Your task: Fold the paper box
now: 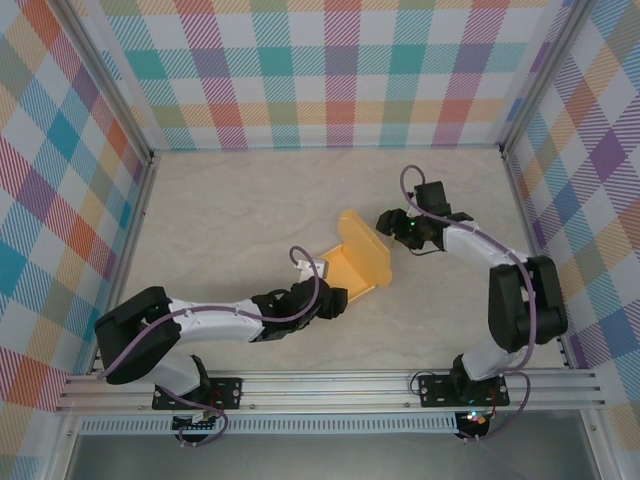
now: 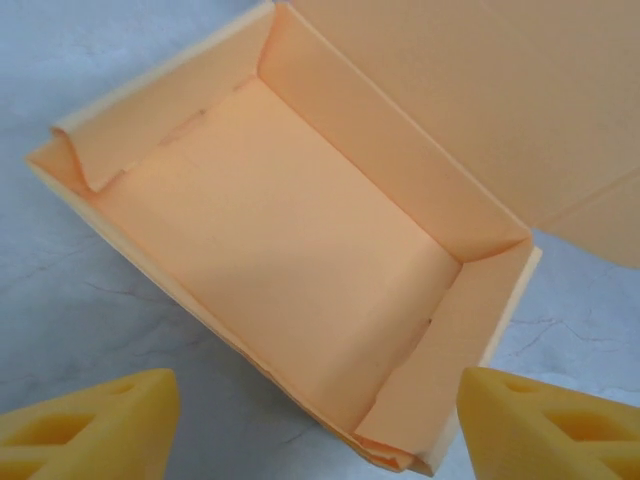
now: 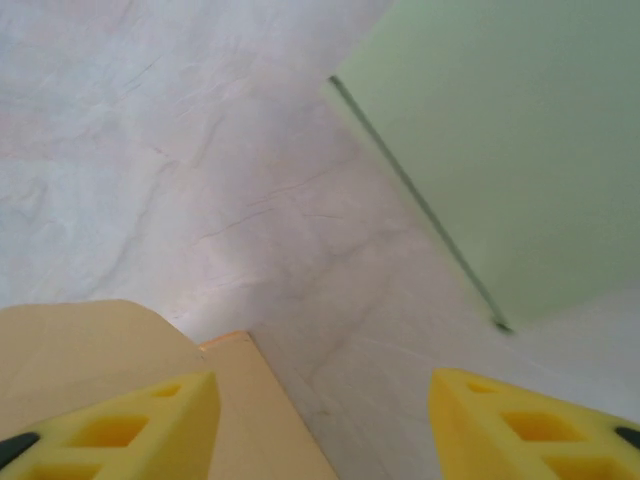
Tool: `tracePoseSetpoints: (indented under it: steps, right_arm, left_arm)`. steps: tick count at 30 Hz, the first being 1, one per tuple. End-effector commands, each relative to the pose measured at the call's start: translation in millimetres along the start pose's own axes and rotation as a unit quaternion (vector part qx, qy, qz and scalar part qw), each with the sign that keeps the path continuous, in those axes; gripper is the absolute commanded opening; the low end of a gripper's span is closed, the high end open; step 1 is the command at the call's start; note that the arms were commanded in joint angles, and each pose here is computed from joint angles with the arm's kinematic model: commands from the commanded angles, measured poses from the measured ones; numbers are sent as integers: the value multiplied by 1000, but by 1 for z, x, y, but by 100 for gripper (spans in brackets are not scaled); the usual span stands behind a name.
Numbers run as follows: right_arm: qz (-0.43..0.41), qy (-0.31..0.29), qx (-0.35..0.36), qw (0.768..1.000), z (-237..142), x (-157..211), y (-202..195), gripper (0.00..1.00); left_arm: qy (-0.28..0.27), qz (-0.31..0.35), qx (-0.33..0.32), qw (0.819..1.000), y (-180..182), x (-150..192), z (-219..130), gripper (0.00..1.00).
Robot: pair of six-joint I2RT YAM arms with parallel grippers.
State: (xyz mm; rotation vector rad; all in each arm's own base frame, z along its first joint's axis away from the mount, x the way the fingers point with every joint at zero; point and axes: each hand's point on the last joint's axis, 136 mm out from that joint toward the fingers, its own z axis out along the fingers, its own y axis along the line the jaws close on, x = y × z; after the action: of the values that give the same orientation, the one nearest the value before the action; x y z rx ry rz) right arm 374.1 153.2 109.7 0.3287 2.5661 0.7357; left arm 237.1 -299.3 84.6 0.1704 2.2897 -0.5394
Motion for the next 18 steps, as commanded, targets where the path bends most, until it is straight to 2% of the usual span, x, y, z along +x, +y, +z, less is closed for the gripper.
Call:
tracePoseSetpoints:
  steps: [1, 5, 7, 10, 12, 18]
  right_arm:
    - [-31, -9, 102, 994, -41, 19, -36, 68]
    - [-26, -25, 132, 991, -79, 49, -57, 86]
    - [-20, -27, 131, 991, -92, 64, -63, 100]
    - [-18, -29, 120, 992, -113, 82, -64, 100]
    - [-15, -39, 121, 992, -127, 87, -64, 100]
    - [-8, -98, 119, 988, -160, 83, -64, 100]
  left_arm:
    - [-43, 36, -41, 998, 24, -36, -20, 76]
    - [-46, 110, -68, 991, 57, -70, -26, 77]
    - [-38, 148, -66, 986, 68, -84, -21, 77]
    - [-15, 198, -53, 979, 77, -96, -7, 76]
    - [9, 207, -33, 978, 79, -98, 6, 75]
    - [72, 246, 19, 966, 61, -89, 44, 71]
